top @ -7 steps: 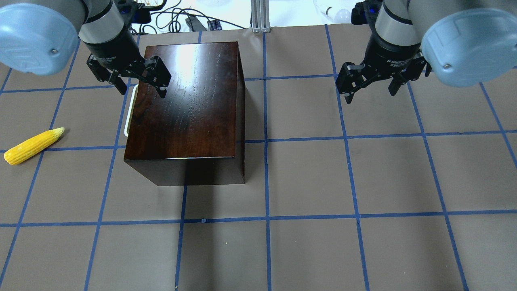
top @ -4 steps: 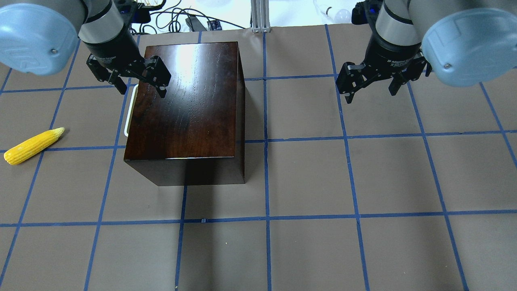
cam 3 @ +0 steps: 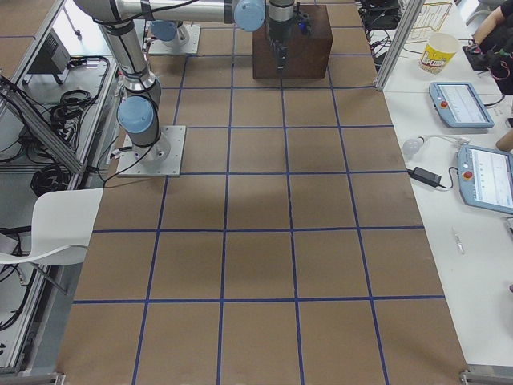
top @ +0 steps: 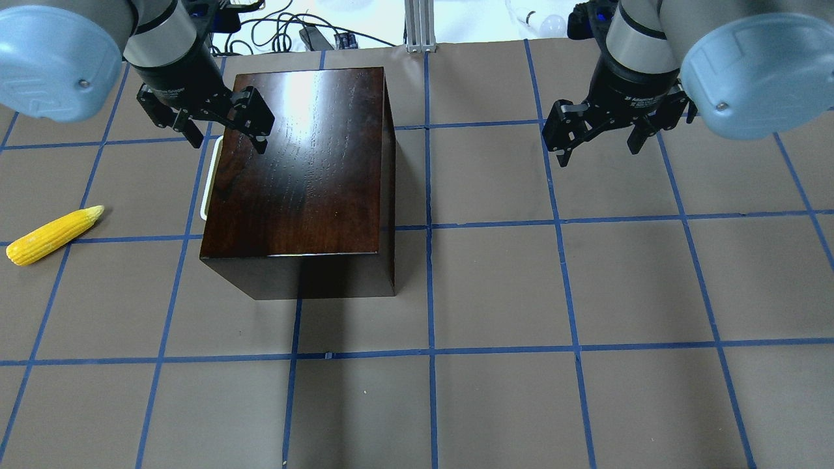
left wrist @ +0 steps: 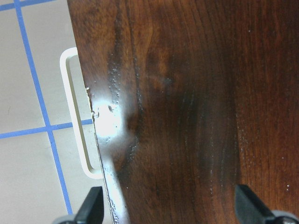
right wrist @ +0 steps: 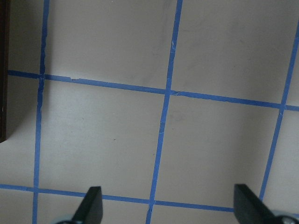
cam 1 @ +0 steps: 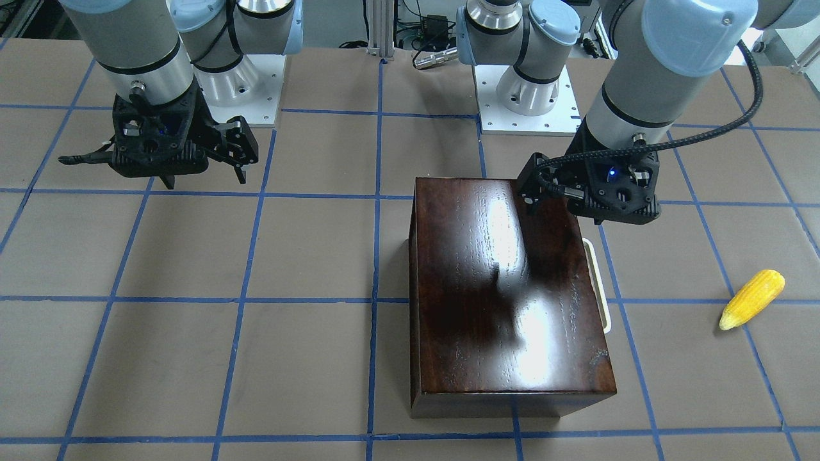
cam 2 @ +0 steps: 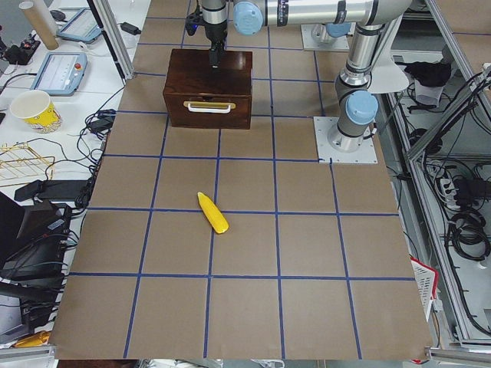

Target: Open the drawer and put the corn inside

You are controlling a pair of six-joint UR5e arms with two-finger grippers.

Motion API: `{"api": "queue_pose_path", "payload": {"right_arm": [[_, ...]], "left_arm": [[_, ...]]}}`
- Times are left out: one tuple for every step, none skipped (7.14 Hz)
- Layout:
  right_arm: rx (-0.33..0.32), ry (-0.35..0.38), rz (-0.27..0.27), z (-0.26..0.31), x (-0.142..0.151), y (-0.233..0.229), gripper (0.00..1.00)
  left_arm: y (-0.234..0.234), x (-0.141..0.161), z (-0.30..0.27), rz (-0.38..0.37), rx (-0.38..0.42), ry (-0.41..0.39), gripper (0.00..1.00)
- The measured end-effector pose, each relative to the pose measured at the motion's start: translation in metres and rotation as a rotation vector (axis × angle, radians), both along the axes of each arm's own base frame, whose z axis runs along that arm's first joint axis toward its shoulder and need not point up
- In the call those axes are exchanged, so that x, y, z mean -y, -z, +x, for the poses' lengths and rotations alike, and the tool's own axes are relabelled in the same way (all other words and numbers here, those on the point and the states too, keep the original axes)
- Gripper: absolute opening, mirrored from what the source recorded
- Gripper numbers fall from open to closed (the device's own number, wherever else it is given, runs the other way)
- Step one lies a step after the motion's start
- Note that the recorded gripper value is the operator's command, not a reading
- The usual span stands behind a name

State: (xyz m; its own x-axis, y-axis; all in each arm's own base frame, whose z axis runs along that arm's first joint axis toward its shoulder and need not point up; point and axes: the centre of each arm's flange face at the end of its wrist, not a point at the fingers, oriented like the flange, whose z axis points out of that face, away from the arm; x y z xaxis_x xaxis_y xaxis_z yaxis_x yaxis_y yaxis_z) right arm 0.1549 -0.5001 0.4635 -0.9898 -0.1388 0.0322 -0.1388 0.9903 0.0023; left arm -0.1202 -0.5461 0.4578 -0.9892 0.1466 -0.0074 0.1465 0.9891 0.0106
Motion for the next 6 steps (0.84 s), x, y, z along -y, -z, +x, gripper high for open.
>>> {"api": "queue_pose_path", "payload": {"right_arm": [[0.000, 0.000, 0.000, 0.0001, 0.0000, 0.0000, 1.00], [0.000, 0.000, 0.000, -0.0002, 0.0001, 0.0000, 1.00], [0.000, 0.001, 0.000, -0.0004, 0.0001, 0.0000, 1.00], [0.000, 0.001, 0.000, -0.0005, 0.0002, 0.0000, 1.00], [0.000, 0.001, 0.000, -0.0005, 0.0002, 0.0000, 1.00], [0.000, 0.000, 0.000, -0.0002, 0.0001, 0.0000, 1.00]], "left_arm": [[-0.0002, 0.0004, -0.0003, -0.003, 0.000, -0.002, 1.00], [-0.0010, 0.0002, -0.0007, -0.005, -0.002, -0.003, 1.00], [-0.0015, -0.0006, -0.0013, -0.003, -0.006, -0.004, 1.00], [-0.0011, -0.0025, -0.0017, 0.000, -0.010, -0.005, 1.00], [0.0005, -0.0058, -0.0022, 0.004, -0.011, -0.005, 1.00], [0.0029, -0.0086, -0.0024, 0.008, -0.012, -0.004, 1.00]]}}
